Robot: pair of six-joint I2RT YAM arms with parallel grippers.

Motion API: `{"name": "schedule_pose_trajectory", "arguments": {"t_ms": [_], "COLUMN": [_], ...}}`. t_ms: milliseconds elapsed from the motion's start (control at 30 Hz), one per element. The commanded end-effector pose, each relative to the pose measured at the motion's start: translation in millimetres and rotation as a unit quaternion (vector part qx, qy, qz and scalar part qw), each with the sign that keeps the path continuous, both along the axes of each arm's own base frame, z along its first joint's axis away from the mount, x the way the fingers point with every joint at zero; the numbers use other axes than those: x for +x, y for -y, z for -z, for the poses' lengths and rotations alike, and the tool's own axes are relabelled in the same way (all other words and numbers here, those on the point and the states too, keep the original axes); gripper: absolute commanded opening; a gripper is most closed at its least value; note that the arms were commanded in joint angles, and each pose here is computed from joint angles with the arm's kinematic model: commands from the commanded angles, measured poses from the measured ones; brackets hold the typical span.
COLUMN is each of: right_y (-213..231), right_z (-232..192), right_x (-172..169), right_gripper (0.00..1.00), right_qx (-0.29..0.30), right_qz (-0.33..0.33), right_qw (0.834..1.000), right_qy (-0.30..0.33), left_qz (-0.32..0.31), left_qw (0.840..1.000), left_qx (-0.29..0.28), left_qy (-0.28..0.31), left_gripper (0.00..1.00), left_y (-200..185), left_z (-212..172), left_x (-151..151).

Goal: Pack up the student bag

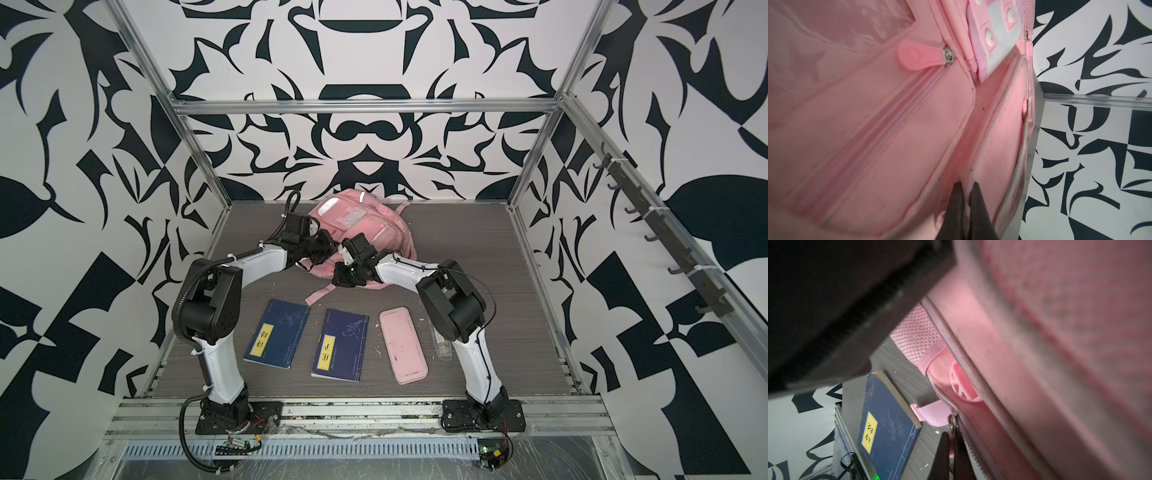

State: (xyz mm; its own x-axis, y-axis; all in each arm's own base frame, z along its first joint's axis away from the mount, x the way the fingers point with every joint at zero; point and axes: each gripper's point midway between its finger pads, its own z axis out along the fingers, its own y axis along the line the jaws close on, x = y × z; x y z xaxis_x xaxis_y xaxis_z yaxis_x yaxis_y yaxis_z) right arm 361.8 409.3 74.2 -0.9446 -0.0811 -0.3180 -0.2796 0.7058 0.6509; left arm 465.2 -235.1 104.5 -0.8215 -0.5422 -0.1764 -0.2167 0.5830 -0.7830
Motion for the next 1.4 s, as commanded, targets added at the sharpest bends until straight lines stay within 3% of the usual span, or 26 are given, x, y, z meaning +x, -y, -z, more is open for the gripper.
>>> {"name": "schedule_pose_trajectory", "arguments": {"t_ms": [0,600,800,1133,1367], "right_y": [-11.8,-57.3,-66.0,-37.3,8.3], "right_z": [-50.0,-31.1,-31.4,-26.0,-26.1], "right_x": [12.1,-3.8,-0.4,-16.6,-10.3], "right_gripper": [0.00,0.00,0.00,0.00,0.00], "right_qx": [0.046,0.057,0.093,0.069,0.070], "right_qz": [0.001,-0.026,-0.017,-0.015,0.022], "right_qw": [0.997,0.997,0.995,0.997,0.997], "right_qy": [0.058,0.038,0.031,0.026,0.027], "left_qz": [-0.063,-0.099,-0.102,-0.059,-0.084], "left_qw": [0.997,0.993,0.993,0.997,0.992], "left_qx": [-0.034,-0.049,-0.051,-0.040,-0.098], "left_qy": [0.042,0.040,0.039,0.035,0.009], "left_gripper": [0.00,0.00,0.00,0.00,0.00], "left_y": [-8.5,-3.1,-2.3,7.6,9.9], "left_z": [-37.5,-44.1,-44.2,-55.9,-45.1], "left_x": [10.9,14.3,14.5,15.5,9.3]}}
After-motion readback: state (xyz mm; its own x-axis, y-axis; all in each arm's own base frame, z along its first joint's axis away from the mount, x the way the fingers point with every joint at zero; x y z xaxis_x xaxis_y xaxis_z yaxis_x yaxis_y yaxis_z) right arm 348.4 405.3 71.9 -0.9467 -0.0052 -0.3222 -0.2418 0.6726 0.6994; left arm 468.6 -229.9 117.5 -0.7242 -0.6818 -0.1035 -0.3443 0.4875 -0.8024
